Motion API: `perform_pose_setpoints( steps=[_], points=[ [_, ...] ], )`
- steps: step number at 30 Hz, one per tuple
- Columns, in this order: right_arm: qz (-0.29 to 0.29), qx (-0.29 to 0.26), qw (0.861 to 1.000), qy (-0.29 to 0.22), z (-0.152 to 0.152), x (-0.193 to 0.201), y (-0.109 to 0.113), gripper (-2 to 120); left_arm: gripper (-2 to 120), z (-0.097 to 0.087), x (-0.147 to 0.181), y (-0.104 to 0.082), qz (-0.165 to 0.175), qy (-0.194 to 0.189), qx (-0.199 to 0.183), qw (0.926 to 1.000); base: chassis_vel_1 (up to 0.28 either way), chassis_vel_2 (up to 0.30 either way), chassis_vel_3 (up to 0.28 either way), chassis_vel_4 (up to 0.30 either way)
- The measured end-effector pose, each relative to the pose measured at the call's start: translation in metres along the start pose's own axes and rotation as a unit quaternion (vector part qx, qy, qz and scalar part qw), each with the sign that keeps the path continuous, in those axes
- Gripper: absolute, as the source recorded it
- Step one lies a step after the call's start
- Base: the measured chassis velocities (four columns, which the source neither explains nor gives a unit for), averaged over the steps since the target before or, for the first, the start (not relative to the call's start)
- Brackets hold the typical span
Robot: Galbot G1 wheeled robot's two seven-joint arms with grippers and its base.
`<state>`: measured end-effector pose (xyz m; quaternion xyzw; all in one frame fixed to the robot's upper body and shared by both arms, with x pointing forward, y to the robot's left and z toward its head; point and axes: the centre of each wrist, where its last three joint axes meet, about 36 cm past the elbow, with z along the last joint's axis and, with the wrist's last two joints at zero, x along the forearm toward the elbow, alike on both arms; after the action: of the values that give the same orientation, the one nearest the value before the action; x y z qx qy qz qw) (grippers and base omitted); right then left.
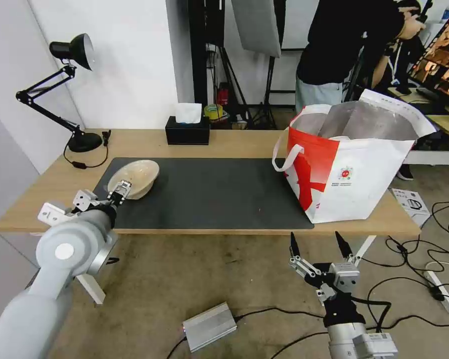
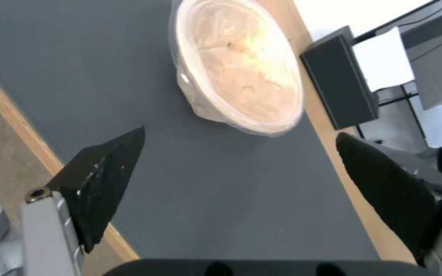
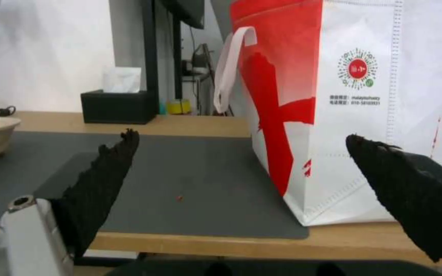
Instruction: Pick up the trash from the table and place it into the takeout bag.
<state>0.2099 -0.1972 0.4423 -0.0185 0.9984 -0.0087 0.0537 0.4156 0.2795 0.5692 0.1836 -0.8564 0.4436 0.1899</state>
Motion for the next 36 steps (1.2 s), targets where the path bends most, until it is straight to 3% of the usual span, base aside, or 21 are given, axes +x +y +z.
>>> perform_pose_setpoints(
  steps=[18, 36],
  points=[
    [0.0, 0.0, 1.0, 0.0, 0.0, 0.0, 0.0, 100, 100, -0.005, -0.037, -0.005, -0.026, 0.014, 0.001, 0.9996, 0.0, 0.0, 0.0, 0.0],
    [0.0, 0.0, 1.0, 0.0, 0.0, 0.0, 0.0, 100, 100, -0.011, -0.056, -0.024, -0.014, 0.017, 0.006, 0.9997, 0.0, 0.0, 0.0, 0.0]
  ],
)
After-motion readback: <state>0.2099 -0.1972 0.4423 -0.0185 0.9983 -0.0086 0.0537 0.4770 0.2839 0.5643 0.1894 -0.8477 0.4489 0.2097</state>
